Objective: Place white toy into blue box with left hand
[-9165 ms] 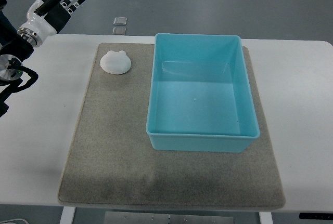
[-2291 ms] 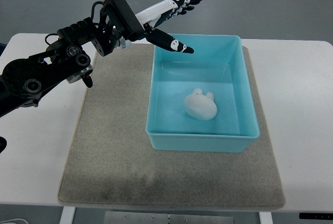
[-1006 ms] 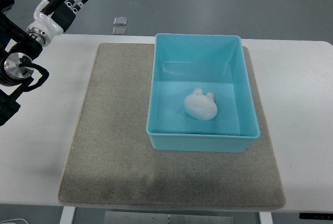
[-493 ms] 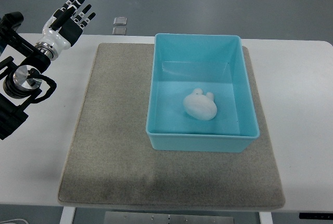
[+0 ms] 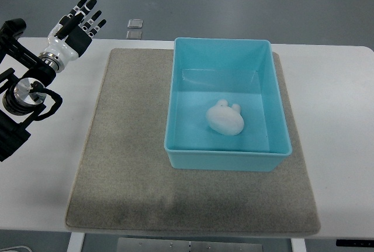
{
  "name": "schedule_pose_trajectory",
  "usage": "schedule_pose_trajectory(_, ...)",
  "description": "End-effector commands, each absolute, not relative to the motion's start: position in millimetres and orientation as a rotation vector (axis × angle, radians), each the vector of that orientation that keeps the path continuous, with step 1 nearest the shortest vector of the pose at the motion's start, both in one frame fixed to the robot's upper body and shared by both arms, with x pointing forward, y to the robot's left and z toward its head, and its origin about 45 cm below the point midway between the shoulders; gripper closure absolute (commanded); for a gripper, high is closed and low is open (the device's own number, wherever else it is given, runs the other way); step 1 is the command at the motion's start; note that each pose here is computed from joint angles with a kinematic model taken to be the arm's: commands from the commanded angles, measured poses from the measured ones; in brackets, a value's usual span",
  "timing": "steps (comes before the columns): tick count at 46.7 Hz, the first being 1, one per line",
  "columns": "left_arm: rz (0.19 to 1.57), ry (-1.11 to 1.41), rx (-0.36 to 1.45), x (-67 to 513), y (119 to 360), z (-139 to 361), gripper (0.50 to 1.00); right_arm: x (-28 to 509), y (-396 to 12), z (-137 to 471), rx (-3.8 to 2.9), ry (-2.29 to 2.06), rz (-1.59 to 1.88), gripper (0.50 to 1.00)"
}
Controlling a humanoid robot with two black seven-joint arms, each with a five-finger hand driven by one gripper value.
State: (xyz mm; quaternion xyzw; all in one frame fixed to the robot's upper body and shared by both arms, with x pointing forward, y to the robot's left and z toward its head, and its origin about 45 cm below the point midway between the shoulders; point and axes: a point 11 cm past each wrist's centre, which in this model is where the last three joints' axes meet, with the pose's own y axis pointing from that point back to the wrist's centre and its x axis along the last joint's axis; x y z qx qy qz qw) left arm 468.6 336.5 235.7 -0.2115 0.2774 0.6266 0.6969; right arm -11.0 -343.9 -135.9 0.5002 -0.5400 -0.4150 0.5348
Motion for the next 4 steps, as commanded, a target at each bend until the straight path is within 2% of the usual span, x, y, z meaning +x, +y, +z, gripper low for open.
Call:
schedule_pose_trajectory(1, 1.400, 0.618, -0.471, 468.1, 337.8, 235.5, 0.504, -10.3, -341.6, -136.2, 1.198, -1.283, -0.994, 0.564)
schedule_pose_trajectory(4, 1.400, 0.615, -0.471, 468.5, 338.4, 236.5, 0.504, -11.3, -340.0, -136.4, 1.201, -1.278, -0.997, 0.564)
